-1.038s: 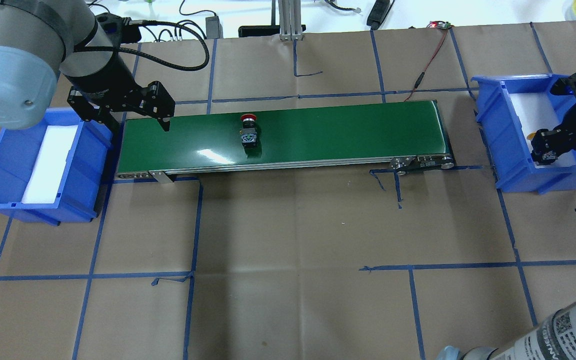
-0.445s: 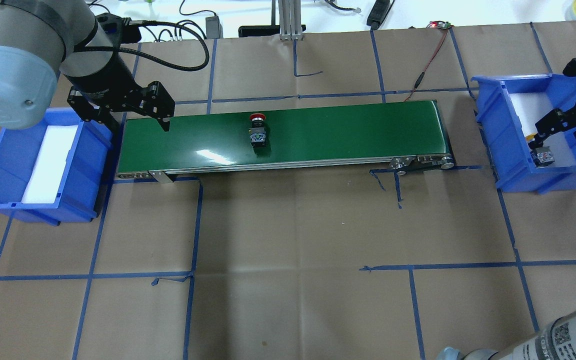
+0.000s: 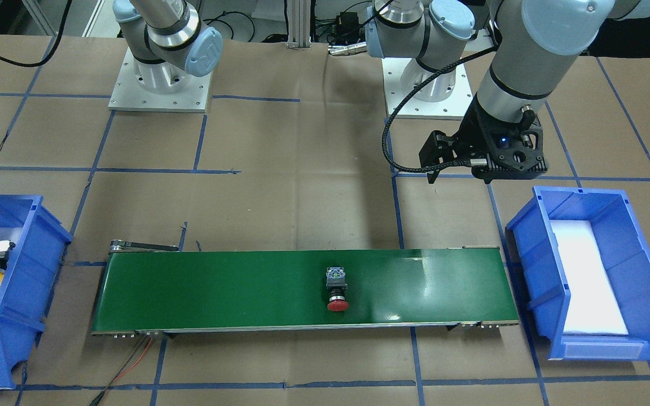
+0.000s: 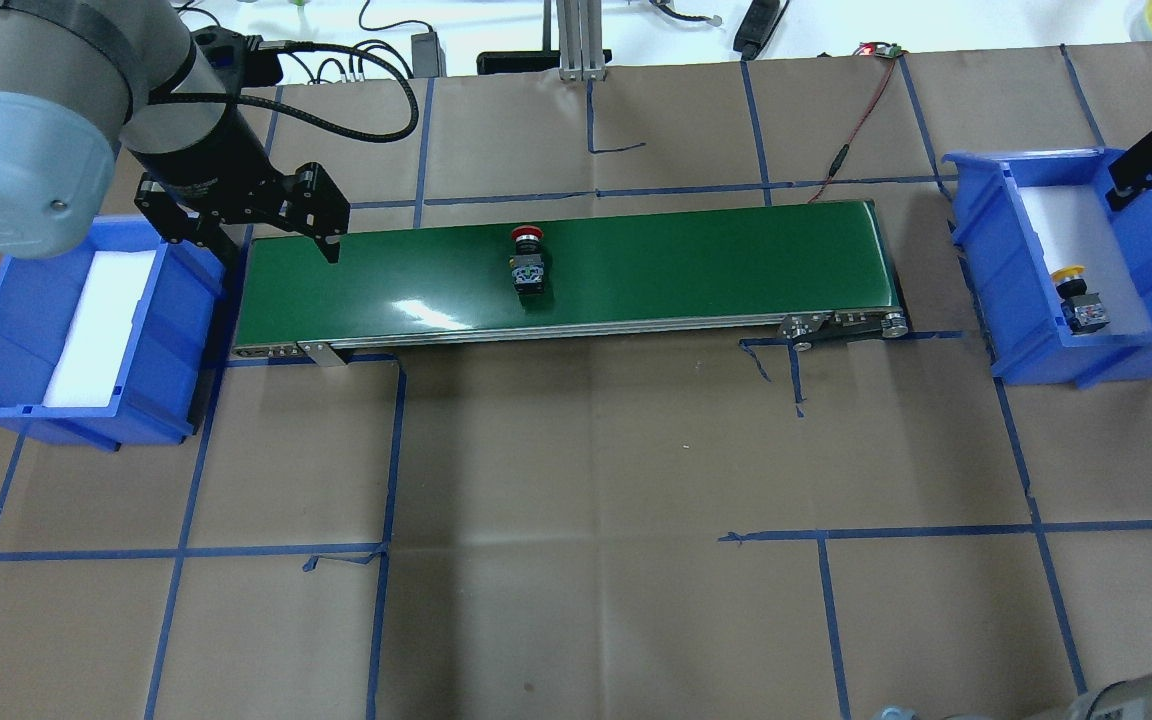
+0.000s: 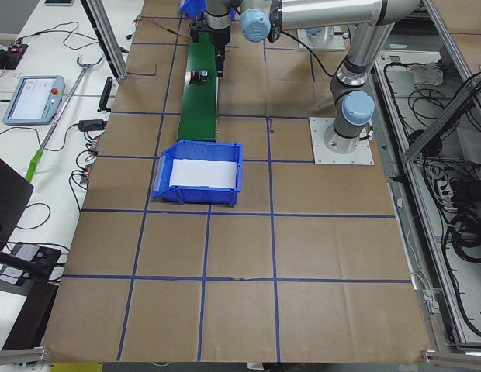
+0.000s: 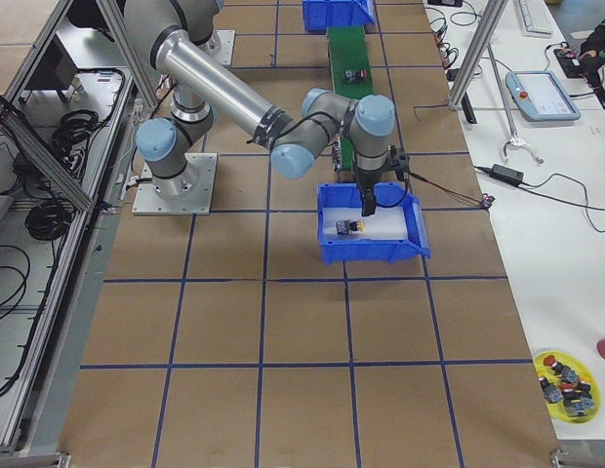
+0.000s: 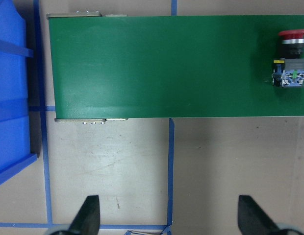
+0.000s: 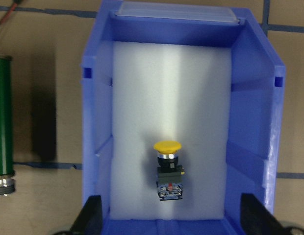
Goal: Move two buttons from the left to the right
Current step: 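Move the right gripper back over the conveyor toward the red button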
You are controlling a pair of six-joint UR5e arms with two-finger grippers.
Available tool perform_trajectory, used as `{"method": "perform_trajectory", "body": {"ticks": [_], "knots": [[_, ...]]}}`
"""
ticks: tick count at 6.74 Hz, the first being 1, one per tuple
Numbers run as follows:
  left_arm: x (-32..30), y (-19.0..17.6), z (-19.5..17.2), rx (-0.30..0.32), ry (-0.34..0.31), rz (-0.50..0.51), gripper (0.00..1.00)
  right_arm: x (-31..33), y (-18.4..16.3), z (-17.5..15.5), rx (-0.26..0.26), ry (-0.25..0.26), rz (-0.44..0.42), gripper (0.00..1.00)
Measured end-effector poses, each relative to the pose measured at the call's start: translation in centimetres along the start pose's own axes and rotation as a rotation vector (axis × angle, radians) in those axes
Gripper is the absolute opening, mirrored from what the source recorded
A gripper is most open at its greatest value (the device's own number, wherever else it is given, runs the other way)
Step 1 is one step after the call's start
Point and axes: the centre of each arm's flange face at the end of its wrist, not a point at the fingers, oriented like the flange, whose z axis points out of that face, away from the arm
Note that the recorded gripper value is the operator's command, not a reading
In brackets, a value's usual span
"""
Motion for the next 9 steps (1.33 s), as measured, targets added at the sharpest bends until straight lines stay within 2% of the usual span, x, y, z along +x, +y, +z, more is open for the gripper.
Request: {"method": "perform_trajectory", "body": {"ticks": [1, 3, 4, 6, 9], "knots": [[0.0, 0.0, 0.0, 0.0, 0.0, 0.0, 1.0, -3.9, -1.0, -3.2, -0.002, -0.009, 0.025, 1.0], [0.0, 0.0, -0.1, 0.001, -0.002, 0.0, 1.0, -14.1, -2.6, -6.0, -0.002, -0.028, 0.051, 1.0], [0.0, 0.0, -0.1, 0.001, -0.002, 0.0, 1.0, -18.8, -2.9, -6.3, 0.003, -0.036, 0.064, 1.0], [0.0, 0.1, 0.0, 0.0, -0.002, 0.0, 1.0, -25.7, -2.7, -5.9, -0.008, -0.049, 0.147, 1.0], [0.0, 0.1, -0.1, 0.001, -0.002, 0.0, 1.0, -28.4, -2.2, -4.6, -0.043, -0.048, 0.143, 1.0]]}}
